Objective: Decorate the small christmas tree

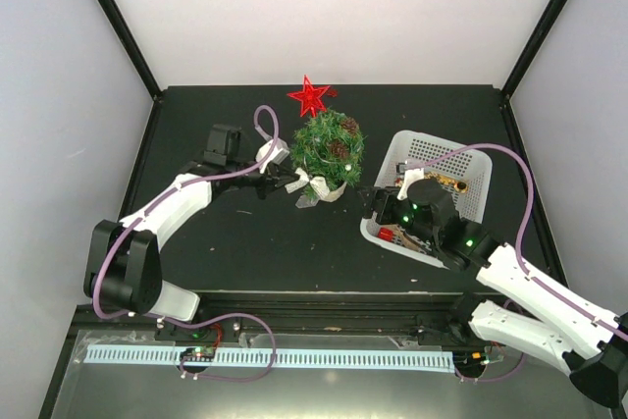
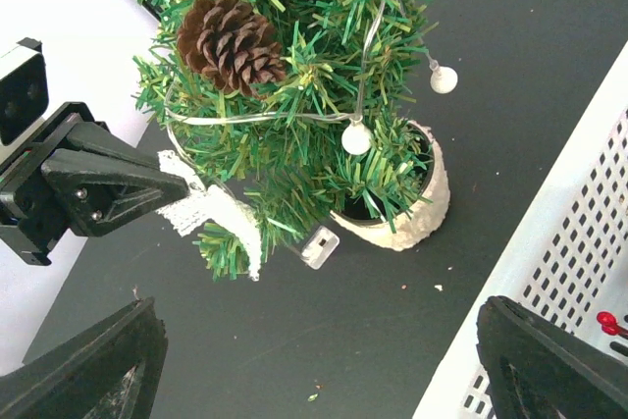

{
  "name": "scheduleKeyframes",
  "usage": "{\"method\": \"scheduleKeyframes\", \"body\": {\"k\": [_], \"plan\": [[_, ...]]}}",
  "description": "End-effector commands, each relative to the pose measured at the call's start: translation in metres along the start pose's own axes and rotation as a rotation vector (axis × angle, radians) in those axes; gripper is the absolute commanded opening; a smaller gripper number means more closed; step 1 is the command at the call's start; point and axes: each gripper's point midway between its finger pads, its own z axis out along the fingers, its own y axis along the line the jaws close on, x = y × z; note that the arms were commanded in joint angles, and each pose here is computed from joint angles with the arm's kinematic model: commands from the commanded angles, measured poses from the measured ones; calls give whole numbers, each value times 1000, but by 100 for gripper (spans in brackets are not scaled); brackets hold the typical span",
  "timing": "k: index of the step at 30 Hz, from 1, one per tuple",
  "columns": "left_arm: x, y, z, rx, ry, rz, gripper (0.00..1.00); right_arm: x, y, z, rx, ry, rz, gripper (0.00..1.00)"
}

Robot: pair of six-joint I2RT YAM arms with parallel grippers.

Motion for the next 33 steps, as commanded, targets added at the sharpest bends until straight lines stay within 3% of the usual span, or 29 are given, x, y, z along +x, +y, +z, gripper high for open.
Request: {"method": "scheduleKeyframes", "body": {"k": [1,20,23,33], "plan": [[2,0,9,-1,0,29,2,-1,3,2,-26,-10,22,88],[5,14,15,-68,22,15,2,0,4,4,-39,0,23,88],[7,14,16,-67,30,13,14,-1,4,3,-39,-2,24,88],[-2,10,11,-78,19,36,37,-1,5,3,-46,1,26,87]]}}
